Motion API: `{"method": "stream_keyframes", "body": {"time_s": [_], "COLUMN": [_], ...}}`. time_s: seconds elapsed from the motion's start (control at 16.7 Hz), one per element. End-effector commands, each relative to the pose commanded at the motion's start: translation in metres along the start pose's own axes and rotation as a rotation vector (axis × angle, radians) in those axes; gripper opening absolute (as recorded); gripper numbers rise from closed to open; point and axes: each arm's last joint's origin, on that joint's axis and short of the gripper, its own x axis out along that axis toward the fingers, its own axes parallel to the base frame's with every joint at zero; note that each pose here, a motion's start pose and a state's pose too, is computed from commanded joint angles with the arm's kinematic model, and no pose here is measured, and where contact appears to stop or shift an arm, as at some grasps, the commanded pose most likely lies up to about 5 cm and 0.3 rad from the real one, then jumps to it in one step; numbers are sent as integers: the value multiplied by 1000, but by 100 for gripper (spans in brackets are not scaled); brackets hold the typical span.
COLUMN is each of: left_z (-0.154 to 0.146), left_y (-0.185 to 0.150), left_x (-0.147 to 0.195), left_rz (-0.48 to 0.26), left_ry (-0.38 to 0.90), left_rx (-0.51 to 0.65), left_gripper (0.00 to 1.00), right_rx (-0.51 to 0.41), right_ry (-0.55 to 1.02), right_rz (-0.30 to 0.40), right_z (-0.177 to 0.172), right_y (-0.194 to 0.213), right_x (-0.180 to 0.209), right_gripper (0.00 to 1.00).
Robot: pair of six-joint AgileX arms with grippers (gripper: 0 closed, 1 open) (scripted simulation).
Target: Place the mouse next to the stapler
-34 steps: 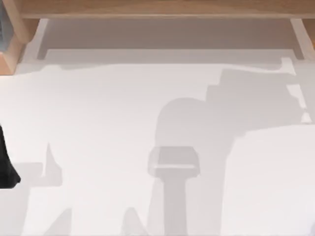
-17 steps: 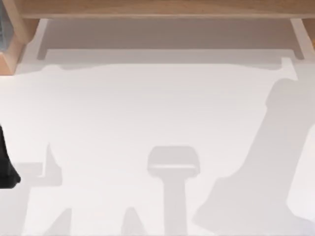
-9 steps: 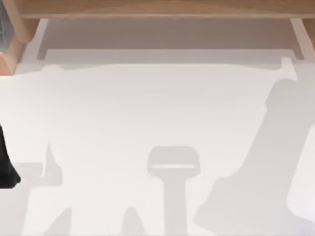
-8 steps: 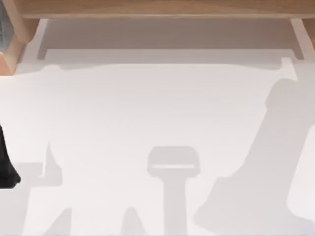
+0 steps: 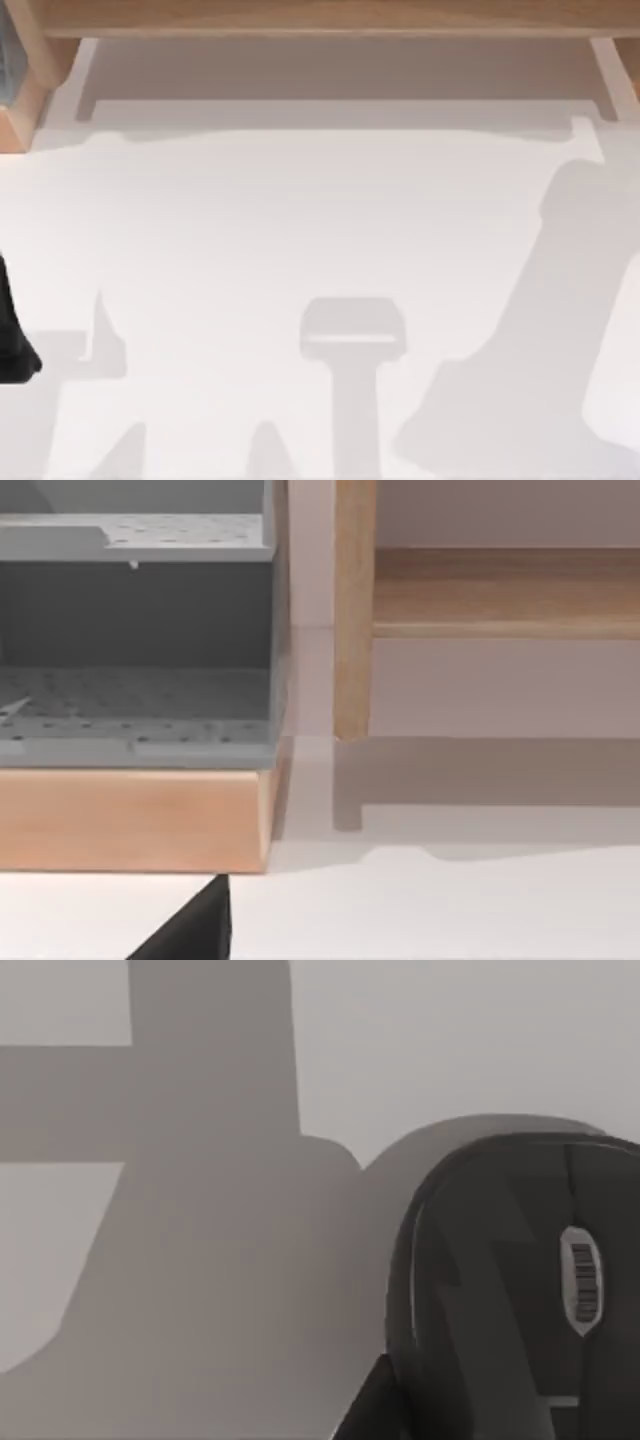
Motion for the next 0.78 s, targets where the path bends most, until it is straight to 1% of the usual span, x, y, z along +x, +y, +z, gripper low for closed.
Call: {"method": "stream_keyframes", "body": {"time_s": [0.42, 0.6, 0.78], "left_z": [0, 0, 0], "left_y": [0, 0, 0], "left_x": [0, 0, 0], "left_rz": [0, 0, 0], "left_ry": [0, 0, 0], "left_rx": [0, 0, 0], "left_gripper": [100, 100, 100], "right_rx": [2, -1, -7], "right_ry": [0, -27, -65], "right_rz": [0, -12, -31], "right_z": [0, -2, -10], "right_y": [0, -1, 2], "right_x": [0, -21, -52], "right_gripper": [0, 0, 0]}}
